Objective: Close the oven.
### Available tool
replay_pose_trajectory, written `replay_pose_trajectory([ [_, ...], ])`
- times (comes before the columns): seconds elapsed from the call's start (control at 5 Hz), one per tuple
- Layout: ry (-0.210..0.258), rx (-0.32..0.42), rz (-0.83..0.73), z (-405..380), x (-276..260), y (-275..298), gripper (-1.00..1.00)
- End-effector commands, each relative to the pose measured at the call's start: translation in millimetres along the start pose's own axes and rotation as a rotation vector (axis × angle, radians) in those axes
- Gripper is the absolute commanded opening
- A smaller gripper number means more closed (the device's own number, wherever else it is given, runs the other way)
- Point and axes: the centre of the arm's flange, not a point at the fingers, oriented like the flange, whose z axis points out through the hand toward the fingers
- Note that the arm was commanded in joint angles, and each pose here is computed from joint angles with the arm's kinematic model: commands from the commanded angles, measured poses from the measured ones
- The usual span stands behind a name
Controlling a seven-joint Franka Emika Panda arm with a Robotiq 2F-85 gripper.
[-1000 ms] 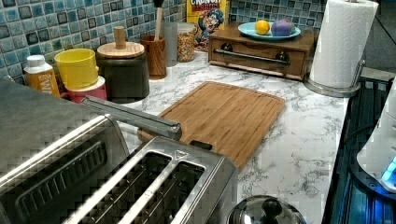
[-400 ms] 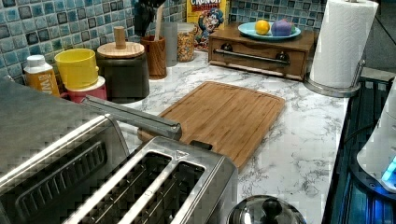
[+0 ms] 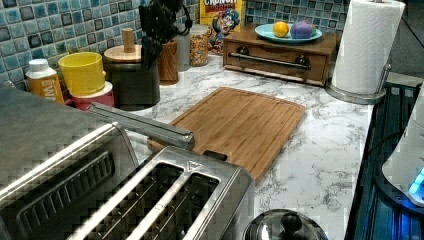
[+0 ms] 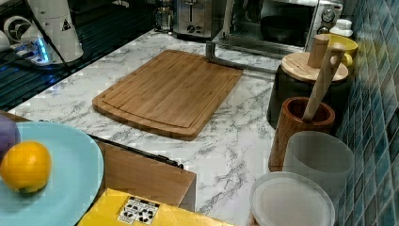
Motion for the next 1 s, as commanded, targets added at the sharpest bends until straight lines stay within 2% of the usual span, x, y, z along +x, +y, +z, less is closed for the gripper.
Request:
replay_pose_trajectory([
  [0.2,-0.002,0.042,0.013,40,15,56,-1.00],
  [0.4,-0.042,0.073,-0.055,55,13,39,-1.00],
  [0.6,-0.019,0.111,-0.097,61,9,25,-1.00],
  [0.8,-0.041,0.094,-0.145,80,8,7,-1.00],
  [1.0,-0.025,0.122,-0.167,86,9,-5,-1.00],
])
